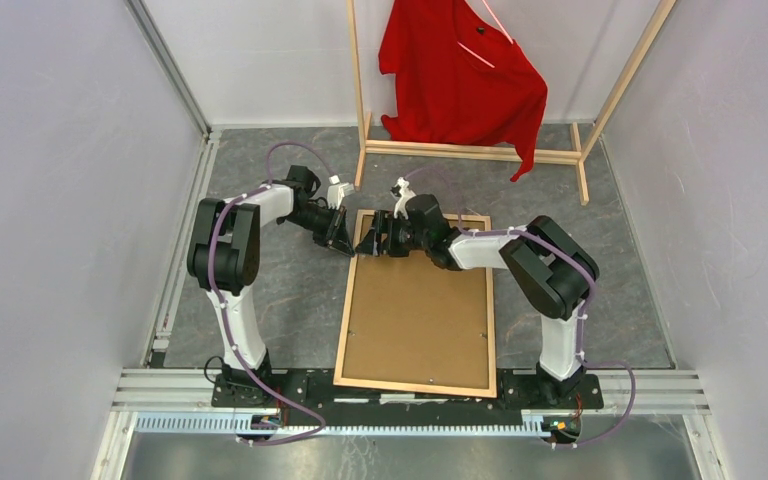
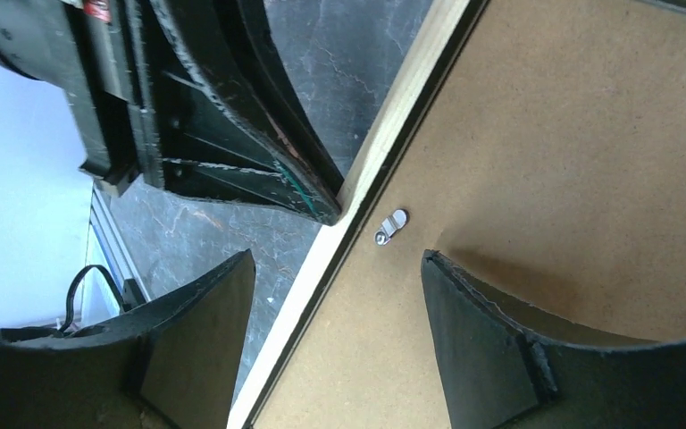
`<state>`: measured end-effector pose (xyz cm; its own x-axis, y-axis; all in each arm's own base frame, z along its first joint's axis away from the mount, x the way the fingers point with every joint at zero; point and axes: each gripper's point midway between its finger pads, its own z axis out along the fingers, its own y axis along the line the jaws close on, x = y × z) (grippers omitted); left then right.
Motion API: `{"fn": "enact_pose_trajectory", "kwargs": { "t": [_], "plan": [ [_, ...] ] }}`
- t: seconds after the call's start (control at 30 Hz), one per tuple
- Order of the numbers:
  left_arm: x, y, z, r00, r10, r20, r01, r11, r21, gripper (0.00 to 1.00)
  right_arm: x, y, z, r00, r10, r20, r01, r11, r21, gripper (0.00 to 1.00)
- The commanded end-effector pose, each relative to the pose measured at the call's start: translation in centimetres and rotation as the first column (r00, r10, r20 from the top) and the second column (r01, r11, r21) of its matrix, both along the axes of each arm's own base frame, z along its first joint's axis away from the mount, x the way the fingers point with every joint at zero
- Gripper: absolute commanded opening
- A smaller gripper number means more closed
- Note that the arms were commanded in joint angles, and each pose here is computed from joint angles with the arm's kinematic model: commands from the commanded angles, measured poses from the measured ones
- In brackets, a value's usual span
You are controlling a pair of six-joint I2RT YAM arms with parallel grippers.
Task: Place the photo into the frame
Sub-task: Install the photo frame at the center of the board.
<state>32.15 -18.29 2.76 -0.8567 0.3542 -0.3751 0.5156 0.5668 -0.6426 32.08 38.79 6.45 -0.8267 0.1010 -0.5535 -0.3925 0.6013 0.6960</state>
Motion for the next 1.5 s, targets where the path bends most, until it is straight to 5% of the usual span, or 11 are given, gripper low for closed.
{"fn": "enact_pose_trajectory", "kwargs": {
  "t": [0.0,1.47],
  "plan": [
    [-0.2,0.0,-1.8,1.0,-0.006,0.005,0.006,1.0,0.028,0.18,0.3,1.7,0.9,1.0,0.02,0.019,-0.021,0.999,0.048,0.75],
    [-0.9,0.4,-1.6,0.999,-0.033,0.031,0.032,0.999,0.041,0.14,-0.4,3.8,-1.5,0.997,0.068,-0.047,-0.065,0.996,0.068,0.72]
  ]
}}
